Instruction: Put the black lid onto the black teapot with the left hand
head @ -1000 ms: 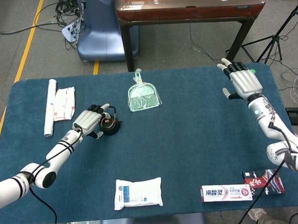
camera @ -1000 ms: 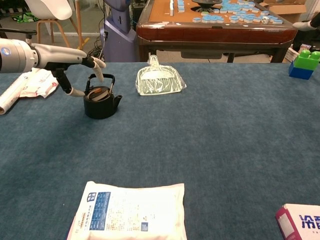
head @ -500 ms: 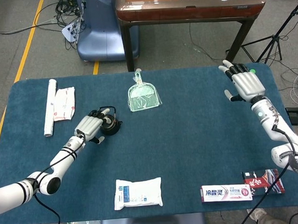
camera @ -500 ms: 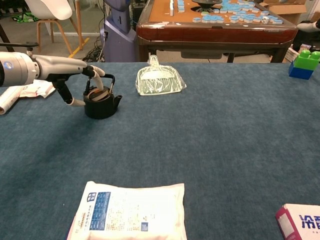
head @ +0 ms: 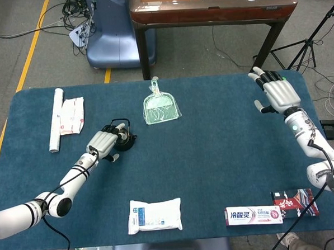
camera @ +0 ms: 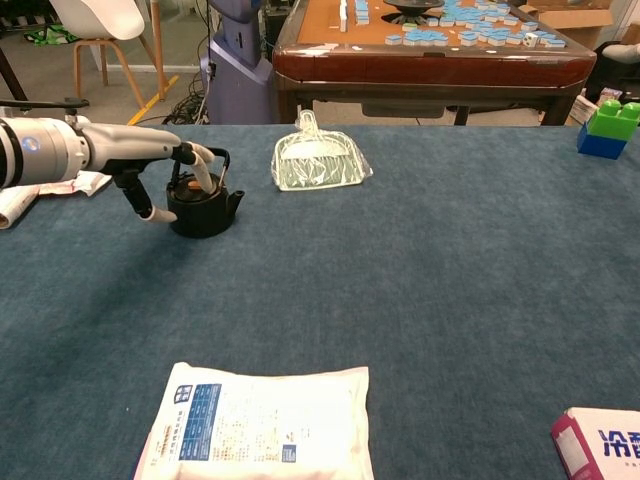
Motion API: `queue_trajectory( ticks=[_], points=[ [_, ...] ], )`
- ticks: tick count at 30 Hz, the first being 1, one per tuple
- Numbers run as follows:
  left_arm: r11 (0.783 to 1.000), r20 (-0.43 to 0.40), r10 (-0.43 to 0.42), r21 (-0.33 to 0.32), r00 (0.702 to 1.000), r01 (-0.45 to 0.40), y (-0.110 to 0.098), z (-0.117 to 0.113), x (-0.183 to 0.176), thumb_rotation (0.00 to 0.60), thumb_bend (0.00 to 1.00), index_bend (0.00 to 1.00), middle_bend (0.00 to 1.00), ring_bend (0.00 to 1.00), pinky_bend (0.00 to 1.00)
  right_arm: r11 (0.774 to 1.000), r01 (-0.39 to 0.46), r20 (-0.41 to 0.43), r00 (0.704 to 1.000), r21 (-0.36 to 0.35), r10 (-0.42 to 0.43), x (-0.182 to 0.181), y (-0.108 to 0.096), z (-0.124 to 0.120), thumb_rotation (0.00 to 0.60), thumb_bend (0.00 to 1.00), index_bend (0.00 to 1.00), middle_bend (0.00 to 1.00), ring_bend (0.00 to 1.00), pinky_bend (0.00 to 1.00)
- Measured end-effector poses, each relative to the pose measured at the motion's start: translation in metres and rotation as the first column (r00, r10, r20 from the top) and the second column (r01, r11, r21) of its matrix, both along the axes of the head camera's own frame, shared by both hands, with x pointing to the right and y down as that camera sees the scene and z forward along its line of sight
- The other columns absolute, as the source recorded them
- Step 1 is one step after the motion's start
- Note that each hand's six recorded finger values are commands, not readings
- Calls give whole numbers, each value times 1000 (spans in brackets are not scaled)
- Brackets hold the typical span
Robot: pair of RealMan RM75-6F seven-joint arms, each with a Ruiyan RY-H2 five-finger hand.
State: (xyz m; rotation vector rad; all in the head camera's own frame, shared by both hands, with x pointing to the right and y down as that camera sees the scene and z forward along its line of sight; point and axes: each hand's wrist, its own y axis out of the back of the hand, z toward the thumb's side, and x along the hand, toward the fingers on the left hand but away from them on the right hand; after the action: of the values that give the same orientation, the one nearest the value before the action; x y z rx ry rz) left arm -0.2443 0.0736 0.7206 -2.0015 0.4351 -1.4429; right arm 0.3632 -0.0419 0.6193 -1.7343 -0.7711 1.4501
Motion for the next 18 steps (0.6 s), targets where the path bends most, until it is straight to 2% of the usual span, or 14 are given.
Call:
queue_trajectory(
  ticks=[9,13,18],
  points=[
    [1000,-10,-5,20,1000,5,-1,-5,-1,600,313,243,0,0,0,1000,0,5,1000,4,0,0,0,-1,600,447,0,0,0,0],
    [999,-10,19,51,1000,-18,-3,-20,1,600,313,243,0,0,0,1000,-4,19,1000,13,4,1,1,-4,600,447,0,0,0,0],
    [995,-24,41,91,999,-38,-1,-49,4,600,313,243,0,0,0,1000,-1,30,1000,19,1,1,5,-9,600,447,0,0,0,0]
  ],
)
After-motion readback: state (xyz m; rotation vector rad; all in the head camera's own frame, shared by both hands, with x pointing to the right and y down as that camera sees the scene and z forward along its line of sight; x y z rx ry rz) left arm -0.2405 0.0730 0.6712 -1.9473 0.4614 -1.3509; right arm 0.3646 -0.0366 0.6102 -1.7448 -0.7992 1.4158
